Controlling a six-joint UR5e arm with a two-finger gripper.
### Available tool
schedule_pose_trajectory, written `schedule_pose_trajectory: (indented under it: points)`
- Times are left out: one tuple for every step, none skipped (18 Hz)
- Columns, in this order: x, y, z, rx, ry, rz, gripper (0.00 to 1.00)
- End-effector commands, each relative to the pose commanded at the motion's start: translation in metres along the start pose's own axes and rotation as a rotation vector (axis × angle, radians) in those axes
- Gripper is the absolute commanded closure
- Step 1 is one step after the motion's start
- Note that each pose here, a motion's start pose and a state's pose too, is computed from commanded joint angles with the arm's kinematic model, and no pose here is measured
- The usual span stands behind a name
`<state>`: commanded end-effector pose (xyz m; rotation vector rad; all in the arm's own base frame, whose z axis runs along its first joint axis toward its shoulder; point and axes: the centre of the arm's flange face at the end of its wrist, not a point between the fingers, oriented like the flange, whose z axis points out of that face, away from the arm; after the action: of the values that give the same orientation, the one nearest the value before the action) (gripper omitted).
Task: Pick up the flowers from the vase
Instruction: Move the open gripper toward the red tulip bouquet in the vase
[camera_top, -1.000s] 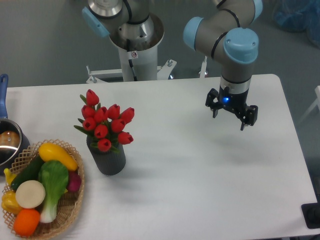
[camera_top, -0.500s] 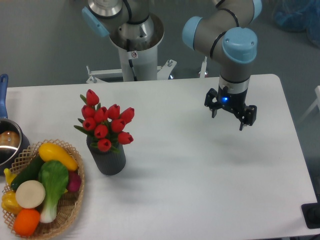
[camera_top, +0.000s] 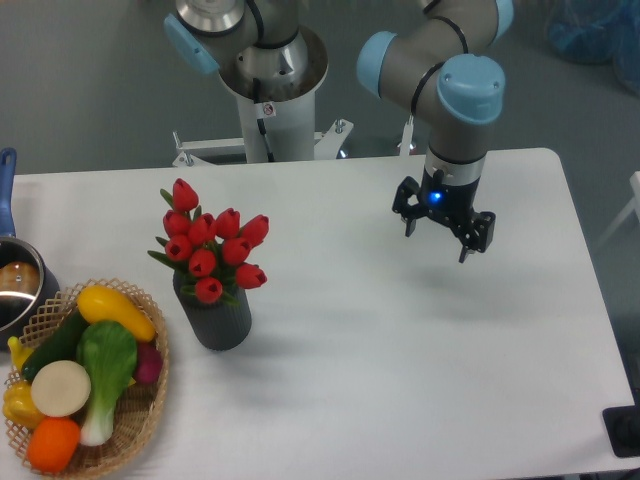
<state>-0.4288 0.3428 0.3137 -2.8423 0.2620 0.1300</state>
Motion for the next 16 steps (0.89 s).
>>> schedule_pose_trajectory:
  points:
    - [0.004, -0.002, -0.003, 0.022, 0.002, 0.001, 0.00]
    - [0.007, -0.004, -0.008, 0.046, -0.002, 0.002, 0.00]
    - [0.008, -0.004, -0.015, 0.074, -0.007, -0.001, 0.00]
    - [0.010, -0.005, -0.020, 0.111, -0.007, -0.006, 0.00]
    - [0.015, -0.008, -0.026, 0.152, -0.008, -0.004, 0.00]
    - [0.018, -0.010, -0.031, 0.187, -0.008, -0.003, 0.00]
    - [0.022, -0.011, -0.035, 0.208, -0.010, -0.001, 0.00]
    - [0.026, -0.012, -0.039, 0.218, -0.013, 0.001, 0.00]
    - [0.030, -0.012, -0.042, 0.227, -0.015, 0.003, 0.00]
    - [0.037, -0.014, -0.043, 0.250, -0.008, 0.004, 0.00]
    - [0.043, -0.017, -0.042, 0.282, 0.005, 0.005, 0.00]
    - [0.051, -0.019, -0.040, 0.313, 0.022, -0.004, 0.00]
    - [0.058, -0.021, -0.042, 0.330, 0.028, -0.004, 0.00]
    - [0.064, -0.021, -0.042, 0.332, 0.029, -0.004, 0.00]
    - [0.070, -0.021, -0.044, 0.332, 0.028, -0.002, 0.00]
    - [0.076, -0.020, -0.042, 0.332, 0.033, -0.003, 0.00]
